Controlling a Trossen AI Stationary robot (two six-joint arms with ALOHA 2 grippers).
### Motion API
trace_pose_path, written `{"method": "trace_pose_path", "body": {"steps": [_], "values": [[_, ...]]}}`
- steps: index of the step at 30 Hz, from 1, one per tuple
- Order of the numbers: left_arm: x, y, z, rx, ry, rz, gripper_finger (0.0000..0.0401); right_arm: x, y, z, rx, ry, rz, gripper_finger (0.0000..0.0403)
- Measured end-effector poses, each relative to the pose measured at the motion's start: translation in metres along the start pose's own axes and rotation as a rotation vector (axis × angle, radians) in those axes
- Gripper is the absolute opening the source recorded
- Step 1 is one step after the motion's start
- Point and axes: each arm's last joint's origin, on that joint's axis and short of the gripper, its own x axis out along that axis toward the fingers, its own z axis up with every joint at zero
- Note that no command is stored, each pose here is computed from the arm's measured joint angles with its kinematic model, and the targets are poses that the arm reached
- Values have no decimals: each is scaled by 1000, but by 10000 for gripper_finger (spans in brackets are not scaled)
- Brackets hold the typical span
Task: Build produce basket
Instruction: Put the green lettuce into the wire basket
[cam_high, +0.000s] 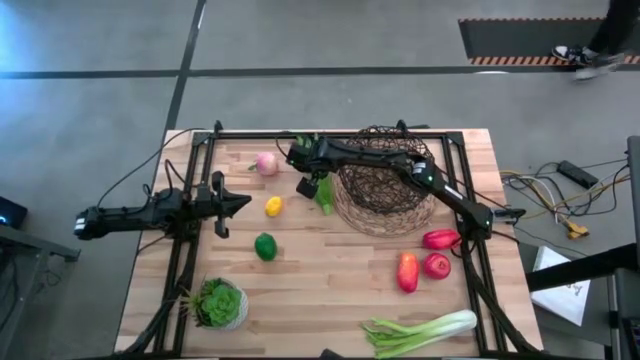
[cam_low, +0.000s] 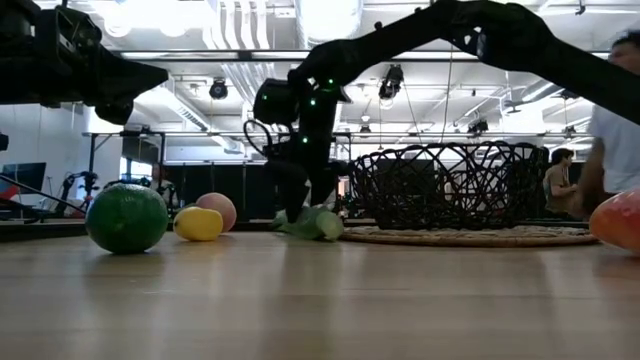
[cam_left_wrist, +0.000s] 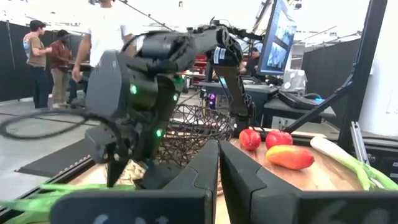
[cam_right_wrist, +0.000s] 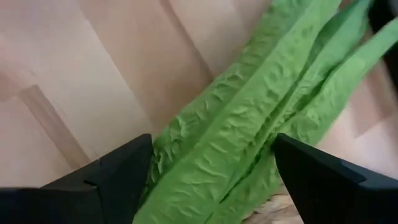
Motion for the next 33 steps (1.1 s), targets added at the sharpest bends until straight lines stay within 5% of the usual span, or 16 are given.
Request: {"method": "trace_pose_path", "body": {"steps": [9,19,24,33], "values": [[0,0,-1,1,6,0,0,18,9,-4,-85,25,33,269],[0,0,-1,1,7,0,0,3,28,-8,-203,12,63,83],[0,0,-1,1,7,0,0,-51,37,-3,-283,-115,112,31],[0,0,-1,1,7,0,0,-181,27,-31,-426,-384,126,36]]}}
